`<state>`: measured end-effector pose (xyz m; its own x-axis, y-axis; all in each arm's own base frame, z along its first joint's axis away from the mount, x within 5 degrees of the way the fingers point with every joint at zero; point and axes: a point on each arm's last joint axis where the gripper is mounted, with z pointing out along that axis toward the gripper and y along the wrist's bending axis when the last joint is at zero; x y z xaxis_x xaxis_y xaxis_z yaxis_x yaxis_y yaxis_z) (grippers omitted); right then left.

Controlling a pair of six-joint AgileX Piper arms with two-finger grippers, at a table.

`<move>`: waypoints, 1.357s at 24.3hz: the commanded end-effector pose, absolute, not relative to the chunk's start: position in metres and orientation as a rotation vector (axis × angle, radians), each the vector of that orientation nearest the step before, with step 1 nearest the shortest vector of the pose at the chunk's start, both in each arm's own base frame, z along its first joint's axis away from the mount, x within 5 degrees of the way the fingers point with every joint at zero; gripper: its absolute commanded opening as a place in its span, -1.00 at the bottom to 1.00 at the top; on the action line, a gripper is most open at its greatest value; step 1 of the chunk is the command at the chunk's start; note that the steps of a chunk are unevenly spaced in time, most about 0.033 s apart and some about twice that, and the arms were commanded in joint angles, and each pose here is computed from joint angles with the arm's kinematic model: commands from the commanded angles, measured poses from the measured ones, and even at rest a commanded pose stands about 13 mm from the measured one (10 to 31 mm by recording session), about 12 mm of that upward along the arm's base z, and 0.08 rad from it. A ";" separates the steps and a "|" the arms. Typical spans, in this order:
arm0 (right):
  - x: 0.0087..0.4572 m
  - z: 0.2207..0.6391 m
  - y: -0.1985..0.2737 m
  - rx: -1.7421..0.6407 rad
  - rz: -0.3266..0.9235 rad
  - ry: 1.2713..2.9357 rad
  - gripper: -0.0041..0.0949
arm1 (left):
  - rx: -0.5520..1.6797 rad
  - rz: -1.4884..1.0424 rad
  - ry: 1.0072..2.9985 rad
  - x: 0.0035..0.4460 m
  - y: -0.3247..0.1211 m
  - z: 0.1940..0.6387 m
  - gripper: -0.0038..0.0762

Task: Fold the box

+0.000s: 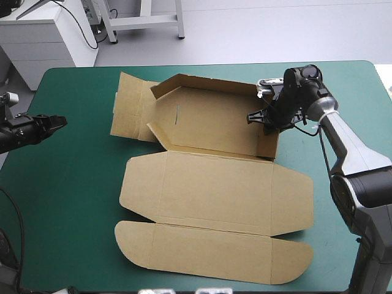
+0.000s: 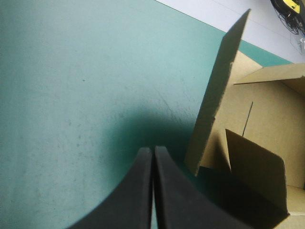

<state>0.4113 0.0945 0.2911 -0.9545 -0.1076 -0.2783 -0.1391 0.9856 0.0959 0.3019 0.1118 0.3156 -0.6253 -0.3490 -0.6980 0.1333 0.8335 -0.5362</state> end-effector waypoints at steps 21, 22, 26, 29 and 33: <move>0.445 0.344 0.092 -0.080 0.129 2.584 0.19 | -0.142 -0.738 2.050 0.298 0.106 0.339 -0.92; 0.445 0.351 0.091 -0.073 0.120 2.563 0.19 | -0.142 -0.738 2.050 0.298 0.106 0.339 -0.92; 0.440 0.363 0.090 -0.062 0.118 2.577 0.19 | -0.144 -0.736 2.049 0.298 0.106 0.339 -0.92; 0.434 0.373 0.094 -0.050 0.199 2.563 0.19 | -0.146 -0.735 2.050 0.299 0.106 0.339 -0.92; 0.425 0.375 0.095 -0.052 0.234 2.577 0.19 | -0.142 -0.744 2.053 0.299 0.106 0.338 -0.92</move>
